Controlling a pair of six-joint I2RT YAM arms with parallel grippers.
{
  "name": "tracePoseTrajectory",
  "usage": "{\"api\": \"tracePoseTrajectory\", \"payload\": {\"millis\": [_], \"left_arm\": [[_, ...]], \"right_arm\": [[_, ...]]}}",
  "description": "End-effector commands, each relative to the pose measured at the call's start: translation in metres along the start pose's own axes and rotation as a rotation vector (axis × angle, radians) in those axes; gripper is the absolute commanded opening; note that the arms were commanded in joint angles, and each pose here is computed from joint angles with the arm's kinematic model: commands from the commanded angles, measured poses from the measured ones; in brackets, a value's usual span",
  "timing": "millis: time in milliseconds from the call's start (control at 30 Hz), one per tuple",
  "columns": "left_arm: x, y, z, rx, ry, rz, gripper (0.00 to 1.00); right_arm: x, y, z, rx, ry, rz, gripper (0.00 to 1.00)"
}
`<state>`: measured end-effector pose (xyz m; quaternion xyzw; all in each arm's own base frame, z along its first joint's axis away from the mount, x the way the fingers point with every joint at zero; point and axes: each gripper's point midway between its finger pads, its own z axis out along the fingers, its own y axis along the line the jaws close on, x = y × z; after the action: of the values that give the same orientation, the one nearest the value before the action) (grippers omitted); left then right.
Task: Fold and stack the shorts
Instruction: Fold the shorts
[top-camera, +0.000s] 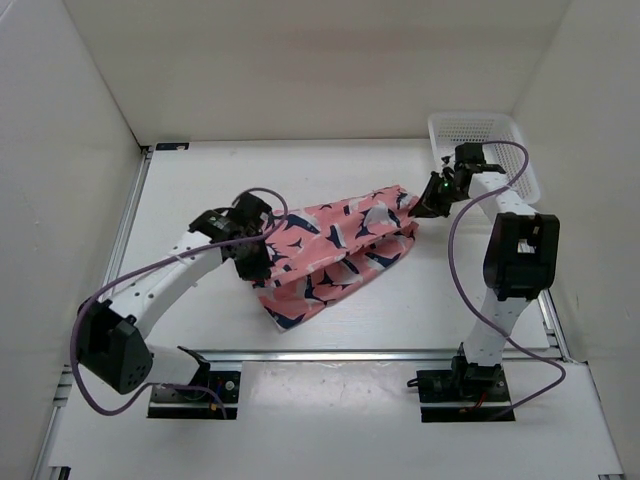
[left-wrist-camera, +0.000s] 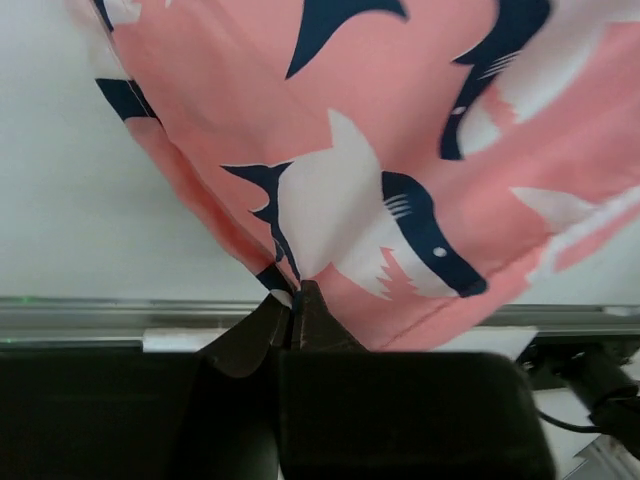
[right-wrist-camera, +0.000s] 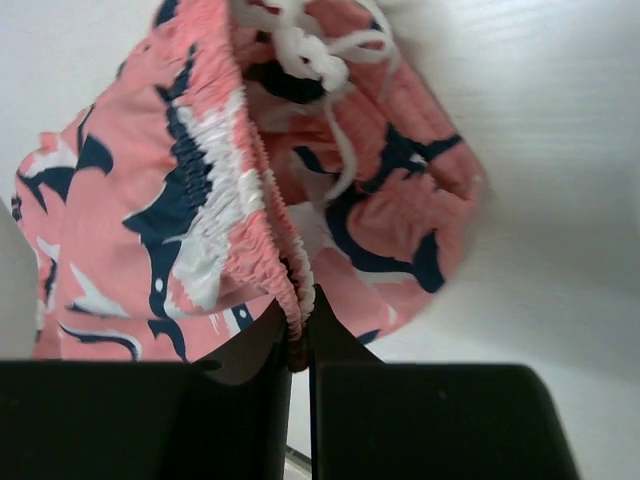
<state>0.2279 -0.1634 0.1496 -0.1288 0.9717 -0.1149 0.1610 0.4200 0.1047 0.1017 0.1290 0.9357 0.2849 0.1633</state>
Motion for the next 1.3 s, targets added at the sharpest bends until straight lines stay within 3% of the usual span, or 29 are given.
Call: {"api": "tracePoseTrajectory", "payload": {"millis": [0, 33, 100, 133, 167, 233, 300, 400, 533, 633, 767, 900, 1133, 1200, 1267], "left_arm": [[0.02, 0.001, 0.016, -0.029, 0.027, -0.046, 0.1], [0.026, 0.002, 0.019, -0.036, 0.038, -0.036, 0.12], [0.037, 0.006, 0.028, -0.069, 0.074, -0.026, 0.57], [0.038, 0.006, 0.031, -0.076, 0.08, -0.034, 0.75], [0.043, 0.005, 0.029, -0.071, 0.083, -0.019, 0.99], [0.047, 0.007, 0.026, -0.067, 0.084, -0.01, 0.99], [0.043, 0.011, 0.022, -0.075, 0.061, -0.029, 0.99], [0.036, 0.018, 0.026, -0.105, 0.048, -0.064, 0.99], [0.023, 0.028, 0.034, -0.156, 0.03, -0.11, 0.93], [0.042, 0.025, 0.037, -0.135, 0.102, -0.113, 0.93], [0.074, 0.009, 0.048, -0.065, 0.195, -0.102, 1.0], [0.096, 0.0, 0.068, -0.094, 0.265, -0.064, 1.0], [0.119, 0.011, 0.105, -0.151, 0.342, -0.094, 1.0], [0.121, 0.018, 0.115, -0.192, 0.343, -0.091, 0.93], [0.118, 0.023, 0.123, -0.231, 0.33, -0.085, 0.8]], "right_arm": [[-0.012, -0.003, -0.018, 0.032, -0.081, -0.071, 0.01], [-0.011, -0.008, -0.014, 0.049, -0.076, -0.066, 0.02], [-0.014, -0.012, -0.009, 0.064, -0.072, -0.06, 0.2], [-0.013, -0.014, -0.006, 0.067, -0.064, -0.056, 0.39], [-0.012, -0.013, -0.006, 0.057, -0.06, -0.056, 0.51], [-0.014, -0.003, -0.013, 0.041, -0.09, -0.073, 0.69], [-0.011, 0.009, -0.022, 0.048, -0.119, -0.098, 0.78], [-0.005, 0.02, -0.03, 0.049, -0.144, -0.109, 0.78], [0.006, 0.015, -0.041, 0.108, -0.197, -0.1, 0.65], [0.024, 0.003, -0.04, 0.125, -0.189, -0.071, 0.63], [0.037, -0.007, -0.023, 0.104, -0.14, -0.022, 0.84], [0.028, -0.006, -0.013, 0.068, -0.149, 0.031, 0.94], [0.019, -0.019, 0.017, 0.079, -0.152, 0.11, 0.93], [0.016, -0.026, 0.025, 0.094, -0.167, 0.14, 0.84], [0.02, -0.037, 0.034, 0.118, -0.168, 0.156, 0.81]]}}
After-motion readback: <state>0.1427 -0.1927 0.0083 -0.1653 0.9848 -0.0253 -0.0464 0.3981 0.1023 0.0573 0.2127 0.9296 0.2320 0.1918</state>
